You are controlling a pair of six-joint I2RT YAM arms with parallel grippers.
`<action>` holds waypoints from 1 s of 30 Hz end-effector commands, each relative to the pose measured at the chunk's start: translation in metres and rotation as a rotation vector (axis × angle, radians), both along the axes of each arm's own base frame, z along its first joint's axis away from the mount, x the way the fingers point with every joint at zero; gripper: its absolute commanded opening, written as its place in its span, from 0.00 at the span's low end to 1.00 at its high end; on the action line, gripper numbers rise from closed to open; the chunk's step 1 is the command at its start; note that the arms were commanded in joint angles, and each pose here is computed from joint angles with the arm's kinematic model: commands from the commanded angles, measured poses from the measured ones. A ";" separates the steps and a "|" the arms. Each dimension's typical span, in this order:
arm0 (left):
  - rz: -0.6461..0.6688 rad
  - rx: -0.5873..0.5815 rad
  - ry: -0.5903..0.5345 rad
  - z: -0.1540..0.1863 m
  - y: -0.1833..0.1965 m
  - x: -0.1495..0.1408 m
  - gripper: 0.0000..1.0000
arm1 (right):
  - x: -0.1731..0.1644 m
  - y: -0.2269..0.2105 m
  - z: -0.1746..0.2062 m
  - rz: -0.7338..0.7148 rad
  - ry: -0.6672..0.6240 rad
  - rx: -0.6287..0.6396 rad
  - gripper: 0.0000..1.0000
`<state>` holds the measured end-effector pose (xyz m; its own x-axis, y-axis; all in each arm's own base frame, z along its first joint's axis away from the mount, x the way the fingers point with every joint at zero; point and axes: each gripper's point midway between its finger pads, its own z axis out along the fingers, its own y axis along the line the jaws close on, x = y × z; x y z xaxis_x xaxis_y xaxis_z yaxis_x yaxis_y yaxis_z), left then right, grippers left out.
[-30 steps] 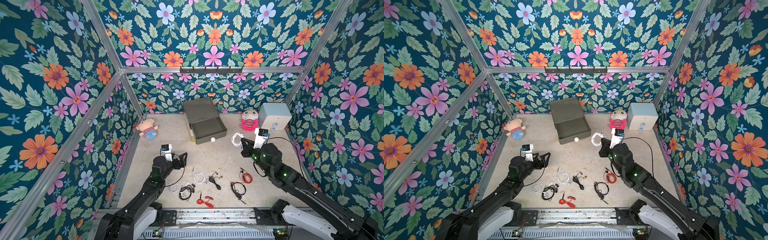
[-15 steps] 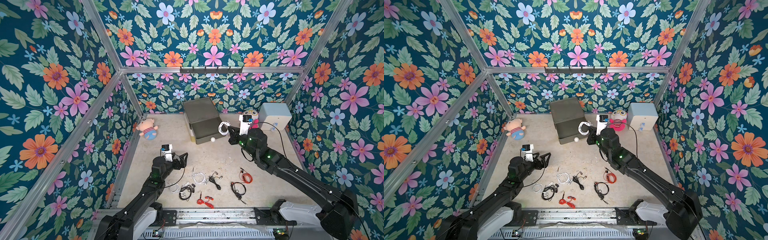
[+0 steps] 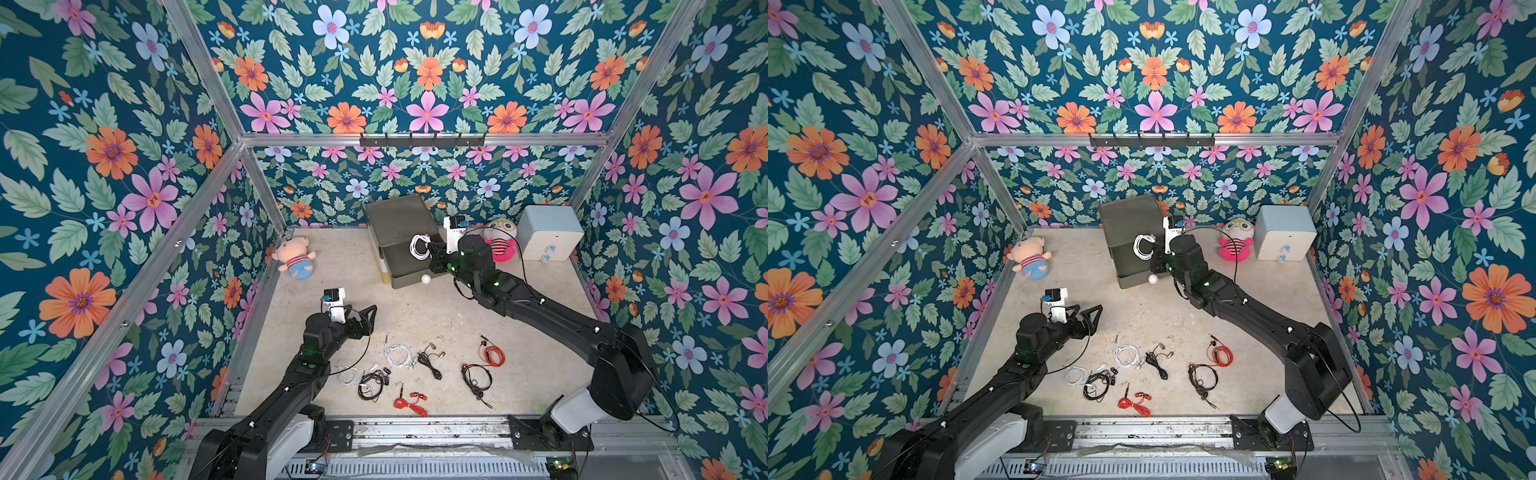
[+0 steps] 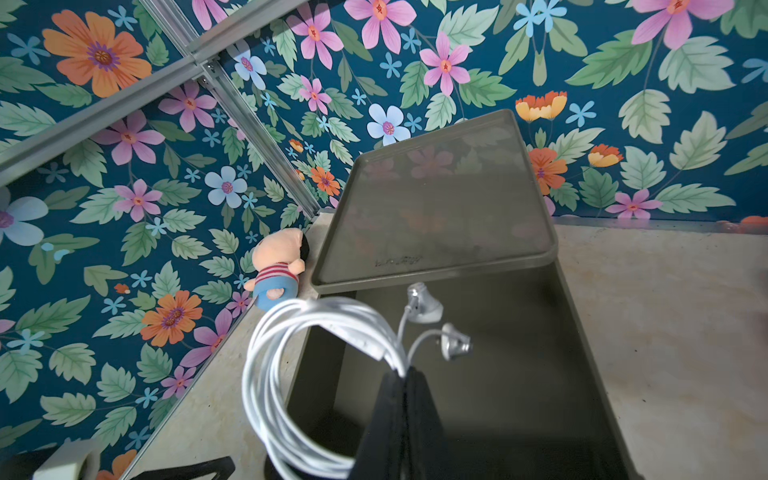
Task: Place the wired earphones into the drawer by color
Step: Place the wired earphones in the drawer.
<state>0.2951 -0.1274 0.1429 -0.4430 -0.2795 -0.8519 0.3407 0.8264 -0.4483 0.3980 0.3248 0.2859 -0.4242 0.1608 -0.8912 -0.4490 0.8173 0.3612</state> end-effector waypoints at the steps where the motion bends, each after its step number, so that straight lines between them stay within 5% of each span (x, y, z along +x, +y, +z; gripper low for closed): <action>1: 0.002 -0.010 -0.021 0.005 0.000 0.002 0.99 | 0.007 0.010 -0.006 0.011 0.012 -0.002 0.00; 10: -0.003 -0.009 -0.016 0.004 -0.001 0.002 0.99 | 0.021 0.020 -0.042 0.007 0.073 -0.050 0.00; 16: -0.008 -0.009 -0.015 0.003 -0.002 0.002 0.99 | 0.020 0.018 -0.040 -0.002 0.075 -0.056 0.29; 30: -0.017 0.014 0.004 0.000 -0.005 0.002 0.98 | -0.022 -0.043 -0.005 -0.095 -0.007 -0.034 0.49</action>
<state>0.2947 -0.1312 0.1387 -0.4629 -0.2725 -0.8435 0.3442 0.8216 -0.4544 0.3792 0.2990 0.2753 -0.4396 0.1492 -0.8857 -0.4081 0.8453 0.3450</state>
